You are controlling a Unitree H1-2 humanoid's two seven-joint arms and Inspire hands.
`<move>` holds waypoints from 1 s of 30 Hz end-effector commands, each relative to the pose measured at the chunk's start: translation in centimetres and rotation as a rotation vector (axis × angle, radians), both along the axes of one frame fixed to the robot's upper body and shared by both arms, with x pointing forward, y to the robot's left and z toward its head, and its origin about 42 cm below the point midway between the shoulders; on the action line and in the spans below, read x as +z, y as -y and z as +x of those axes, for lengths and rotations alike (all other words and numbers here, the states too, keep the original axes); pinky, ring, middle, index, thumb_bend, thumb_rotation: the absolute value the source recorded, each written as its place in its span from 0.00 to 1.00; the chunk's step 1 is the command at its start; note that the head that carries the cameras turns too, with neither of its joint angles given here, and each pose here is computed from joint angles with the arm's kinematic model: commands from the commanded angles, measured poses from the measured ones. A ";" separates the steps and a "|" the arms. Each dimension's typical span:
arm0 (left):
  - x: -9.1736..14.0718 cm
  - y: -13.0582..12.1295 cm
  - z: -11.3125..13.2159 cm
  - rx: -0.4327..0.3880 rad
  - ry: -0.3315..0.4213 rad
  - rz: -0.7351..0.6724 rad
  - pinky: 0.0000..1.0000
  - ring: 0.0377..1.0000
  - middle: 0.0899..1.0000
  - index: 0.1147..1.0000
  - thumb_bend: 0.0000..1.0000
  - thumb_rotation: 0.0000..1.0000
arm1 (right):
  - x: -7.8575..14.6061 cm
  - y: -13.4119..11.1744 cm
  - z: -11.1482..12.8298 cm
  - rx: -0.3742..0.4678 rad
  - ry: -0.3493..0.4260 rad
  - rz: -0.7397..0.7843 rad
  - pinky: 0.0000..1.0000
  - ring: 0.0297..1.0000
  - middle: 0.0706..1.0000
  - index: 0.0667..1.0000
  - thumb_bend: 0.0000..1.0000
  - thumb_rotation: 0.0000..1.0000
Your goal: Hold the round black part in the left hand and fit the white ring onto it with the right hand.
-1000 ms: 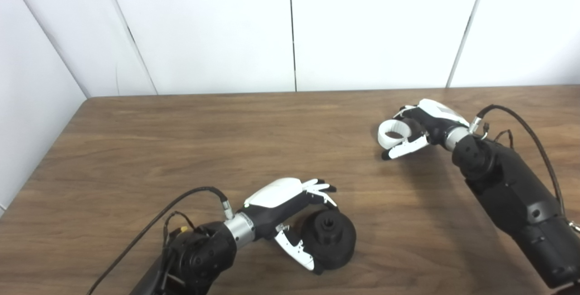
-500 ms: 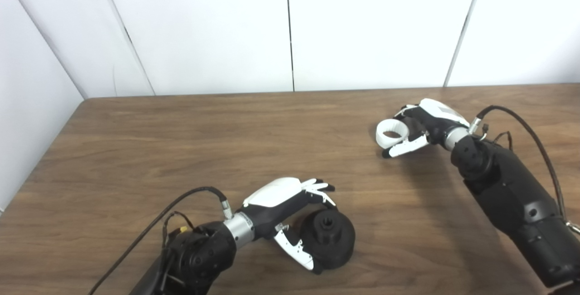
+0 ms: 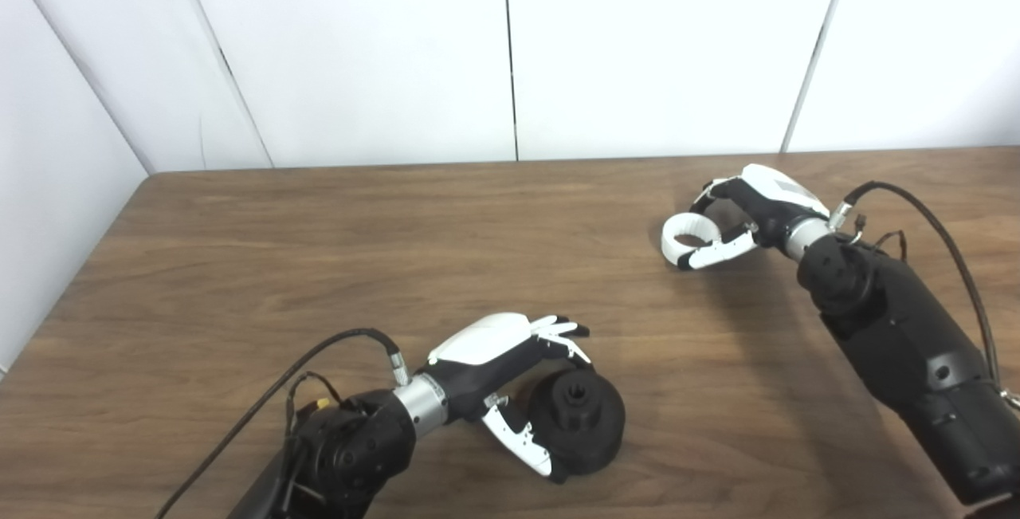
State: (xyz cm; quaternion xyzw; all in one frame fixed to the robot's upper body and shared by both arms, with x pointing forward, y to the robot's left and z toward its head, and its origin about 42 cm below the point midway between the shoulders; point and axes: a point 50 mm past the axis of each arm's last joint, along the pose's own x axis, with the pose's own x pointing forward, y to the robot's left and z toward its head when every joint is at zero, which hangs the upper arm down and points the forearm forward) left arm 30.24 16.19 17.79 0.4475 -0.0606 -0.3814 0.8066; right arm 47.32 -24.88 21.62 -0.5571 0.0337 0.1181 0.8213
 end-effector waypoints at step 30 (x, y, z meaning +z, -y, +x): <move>0.2 0.4 0.1 -0.018 -0.005 0.004 0.94 1.00 0.96 0.64 0.94 0.24 | 4.1 0.1 0.5 0.028 0.149 0.024 1.00 0.98 0.90 0.59 0.80 0.27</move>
